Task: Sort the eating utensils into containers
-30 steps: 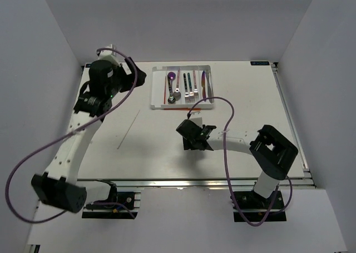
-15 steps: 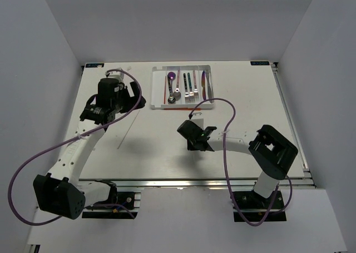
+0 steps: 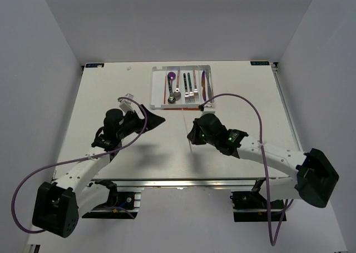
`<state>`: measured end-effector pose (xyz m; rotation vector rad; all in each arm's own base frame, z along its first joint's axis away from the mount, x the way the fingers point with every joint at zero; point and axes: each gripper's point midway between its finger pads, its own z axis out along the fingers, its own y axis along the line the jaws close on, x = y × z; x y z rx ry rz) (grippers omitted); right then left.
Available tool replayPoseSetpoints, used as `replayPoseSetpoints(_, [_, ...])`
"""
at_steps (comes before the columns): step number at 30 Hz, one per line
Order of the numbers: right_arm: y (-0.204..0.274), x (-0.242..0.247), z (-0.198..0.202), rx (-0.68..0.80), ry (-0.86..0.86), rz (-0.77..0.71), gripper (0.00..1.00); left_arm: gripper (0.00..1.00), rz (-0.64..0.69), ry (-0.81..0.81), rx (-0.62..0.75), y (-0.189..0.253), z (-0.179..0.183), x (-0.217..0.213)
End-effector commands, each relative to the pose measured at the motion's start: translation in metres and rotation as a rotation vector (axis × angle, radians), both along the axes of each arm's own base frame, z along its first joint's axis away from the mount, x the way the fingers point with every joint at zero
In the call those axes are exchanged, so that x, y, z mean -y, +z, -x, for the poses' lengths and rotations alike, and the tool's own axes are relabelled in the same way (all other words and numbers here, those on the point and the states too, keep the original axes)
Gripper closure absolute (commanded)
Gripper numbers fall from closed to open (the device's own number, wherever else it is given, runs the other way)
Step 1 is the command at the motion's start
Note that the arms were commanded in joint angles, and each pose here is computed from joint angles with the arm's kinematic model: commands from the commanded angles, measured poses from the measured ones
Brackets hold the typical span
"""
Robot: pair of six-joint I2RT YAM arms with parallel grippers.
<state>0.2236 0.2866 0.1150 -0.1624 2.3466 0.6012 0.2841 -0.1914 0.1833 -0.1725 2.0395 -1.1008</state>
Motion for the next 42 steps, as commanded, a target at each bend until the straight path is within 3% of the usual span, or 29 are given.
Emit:
replayPoseSetpoints(1, [0.041,-0.037,0.01,0.087,0.186,-0.219,1.0,0.02,0.253,-0.156,0.186,0.06,0.019,0.039])
replayPoseSetpoints(3, [0.06,-0.05,0.018,0.113,0.248,-0.318,1.0,0.02,0.283,-0.208,0.219,0.071,0.028,0.057])
replayPoseSetpoints(6, [0.078,-0.058,0.023,0.13,0.295,-0.381,1.0,0.02,0.225,-0.226,0.202,0.065,0.026,0.075])
replayPoseSetpoints(10, [0.089,-0.056,0.019,0.157,0.262,-0.409,1.0,0.07,0.055,-0.164,0.101,0.027,0.012,0.075])
replayPoseSetpoints(14, [0.097,-0.058,0.018,0.177,0.265,-0.427,1.0,0.15,0.067,-0.175,0.097,0.025,0.015,0.078])
replayPoseSetpoints(15, [0.098,-0.059,0.018,0.178,0.268,-0.43,1.0,0.19,0.074,-0.181,0.099,0.026,0.015,0.079])
replayPoseSetpoints(19, [0.108,-0.069,0.019,0.184,0.31,-0.46,1.0,0.6,0.129,-0.219,0.128,0.04,0.016,0.088])
replayPoseSetpoints(22, [0.112,-0.074,0.02,0.188,0.325,-0.478,1.0,0.74,0.171,-0.254,0.148,0.053,0.016,0.096])
replayPoseSetpoints(25, [0.12,-0.073,0.016,0.215,0.317,-0.484,1.0,0.99,0.132,-0.258,0.141,0.05,0.008,0.099])
replayPoseSetpoints(26, [0.121,-0.068,0.01,0.232,0.28,-0.471,0.94,1.0,0.107,-0.234,0.165,0.06,-0.002,0.099])
replayPoseSetpoints(27, [0.115,-0.062,0.007,0.225,0.252,-0.44,0.56,1.0,0.048,-0.2,0.144,0.052,-0.014,0.098])
replayPoseSetpoints(28, [0.117,-0.047,-0.004,0.261,0.161,-0.412,0.41,1.0,-0.116,-0.113,0.101,0.026,-0.032,0.08])
replayPoseSetpoints(29, [0.115,-0.037,-0.009,0.272,0.11,-0.382,0.22,1.0,-0.205,-0.057,0.107,0.023,-0.049,0.072])
replayPoseSetpoints(30, [0.103,-0.024,-0.011,0.258,0.065,-0.323,0.11,1.0,-0.346,-0.018,0.124,0.021,-0.075,0.064])
replayPoseSetpoints(32, [0.102,0.005,-0.025,0.298,-0.068,-0.248,0.11,1.0,-0.559,0.149,0.138,0.019,-0.12,0.035])
replayPoseSetpoints(33, [0.097,0.014,-0.025,0.297,-0.078,-0.203,0.11,1.0,-0.64,0.172,0.197,0.049,-0.145,0.031])
replayPoseSetpoints(34, [0.098,0.022,-0.023,0.304,-0.088,-0.181,0.11,1.0,-0.732,0.192,0.141,0.02,-0.171,0.023])
replayPoseSetpoints(35, [0.098,0.026,-0.021,0.307,-0.085,-0.167,0.11,1.0,-0.774,0.237,0.142,0.022,-0.191,0.014])
replayPoseSetpoints(36, [0.099,0.032,-0.018,0.313,-0.08,-0.153,0.11,1.0,-0.776,0.244,0.196,0.052,-0.215,0.015])
replayPoseSetpoints(37, [0.098,0.036,-0.016,0.313,-0.078,-0.143,0.11,1.0,-0.822,0.228,0.148,0.023,-0.236,0.008])
replayPoseSetpoints(39, [0.097,0.045,-0.012,0.321,-0.082,-0.137,0.11,1.0,-0.851,0.242,0.189,0.044,-0.266,0.002])
replayPoseSetpoints(42, [0.087,0.054,-0.006,0.321,-0.075,-0.116,0.11,1.0,-0.868,0.233,0.181,0.021,-0.299,-0.009])
